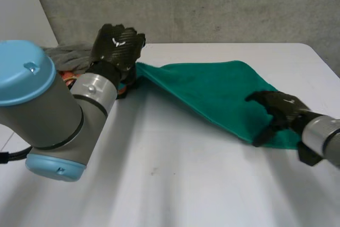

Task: Fold the laundry.

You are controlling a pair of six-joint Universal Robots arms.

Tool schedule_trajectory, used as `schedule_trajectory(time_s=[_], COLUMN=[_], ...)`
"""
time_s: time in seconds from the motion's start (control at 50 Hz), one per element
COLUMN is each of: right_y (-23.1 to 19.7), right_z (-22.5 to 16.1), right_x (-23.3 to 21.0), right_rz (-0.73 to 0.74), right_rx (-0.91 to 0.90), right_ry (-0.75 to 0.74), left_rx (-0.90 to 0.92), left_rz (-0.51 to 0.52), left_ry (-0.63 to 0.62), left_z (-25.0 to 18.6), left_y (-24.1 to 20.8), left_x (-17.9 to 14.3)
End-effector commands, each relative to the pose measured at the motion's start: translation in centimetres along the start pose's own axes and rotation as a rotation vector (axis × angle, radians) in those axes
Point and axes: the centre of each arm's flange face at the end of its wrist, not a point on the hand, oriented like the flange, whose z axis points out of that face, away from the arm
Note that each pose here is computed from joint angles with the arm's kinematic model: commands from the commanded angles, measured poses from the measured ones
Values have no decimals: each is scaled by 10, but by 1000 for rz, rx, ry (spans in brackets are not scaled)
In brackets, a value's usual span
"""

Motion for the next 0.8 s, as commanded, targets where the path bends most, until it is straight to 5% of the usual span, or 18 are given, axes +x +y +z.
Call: schedule_trajectory(time_s=[0.02, 0.36, 0.62, 0.8], right_y=[6, 31, 11, 12], right_z=[6, 58, 56, 49], right_x=[-59, -48, 91, 112], right_rz=[41, -19, -190, -224], right_rx=[98, 96, 66, 12], right_ry=[-85, 132, 353, 342], left_rx=[34, 90, 35, -7], left_rz=[-4, -13, -1, 3], left_ry=[-7, -29, -96, -85], left_z=[3, -3, 1, -3], left_y=[-12, -33, -16, -2], left_x=[-1, -10, -36, -34])
